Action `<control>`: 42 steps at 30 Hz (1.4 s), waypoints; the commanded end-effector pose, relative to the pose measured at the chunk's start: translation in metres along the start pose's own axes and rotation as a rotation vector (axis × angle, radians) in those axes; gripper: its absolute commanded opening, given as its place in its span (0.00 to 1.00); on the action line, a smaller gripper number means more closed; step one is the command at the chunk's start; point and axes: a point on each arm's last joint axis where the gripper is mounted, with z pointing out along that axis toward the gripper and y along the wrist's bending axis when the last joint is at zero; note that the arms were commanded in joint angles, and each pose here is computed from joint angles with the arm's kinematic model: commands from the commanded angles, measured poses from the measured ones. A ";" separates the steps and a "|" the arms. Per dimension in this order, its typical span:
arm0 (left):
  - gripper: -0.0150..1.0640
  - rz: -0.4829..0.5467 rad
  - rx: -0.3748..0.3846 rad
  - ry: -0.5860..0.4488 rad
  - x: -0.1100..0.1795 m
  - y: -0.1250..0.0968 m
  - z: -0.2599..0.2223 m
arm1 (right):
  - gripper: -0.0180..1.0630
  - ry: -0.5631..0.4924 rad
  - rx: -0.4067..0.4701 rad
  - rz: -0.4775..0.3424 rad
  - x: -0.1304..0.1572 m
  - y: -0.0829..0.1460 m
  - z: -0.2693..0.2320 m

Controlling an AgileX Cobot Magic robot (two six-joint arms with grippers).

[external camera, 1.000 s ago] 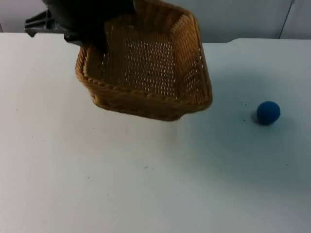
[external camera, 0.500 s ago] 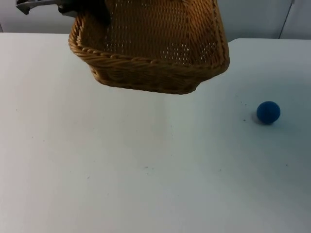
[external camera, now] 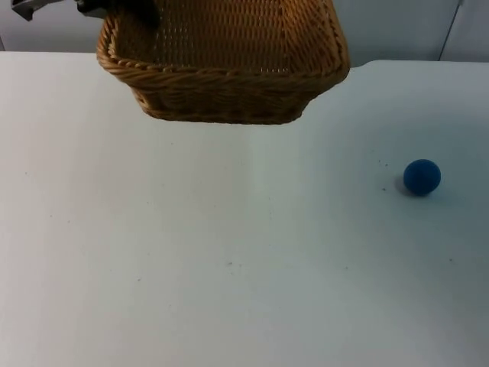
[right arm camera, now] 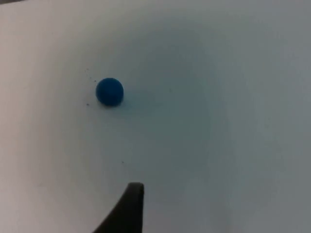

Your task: Pick up the basket with the left hand and place the ball into the basket with the right hand.

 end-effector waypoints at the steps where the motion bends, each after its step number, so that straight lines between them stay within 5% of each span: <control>1: 0.01 -0.043 0.045 -0.034 -0.003 -0.006 -0.007 | 0.99 -0.017 -0.014 -0.003 -0.019 0.004 0.010; 10: 0.01 -0.044 0.048 -0.047 -0.004 -0.006 -0.007 | 0.99 0.076 -0.029 -0.047 -0.093 0.024 0.098; 16: 0.01 -0.045 0.049 -0.068 -0.006 -0.006 -0.008 | 0.99 0.153 -0.100 -0.101 -0.106 0.051 0.168; 22: 0.01 -0.054 0.040 -0.044 -0.004 -0.003 0.000 | 0.99 0.234 -0.144 -0.154 -0.110 0.084 0.227; 32: 0.01 -0.065 0.022 -0.009 -0.001 0.003 0.015 | 0.99 0.425 -0.112 -0.172 -0.093 0.096 0.306; 42: 0.01 -0.067 0.017 -0.015 -0.002 0.005 0.019 | 0.99 0.506 -0.105 -0.186 -0.066 0.097 0.339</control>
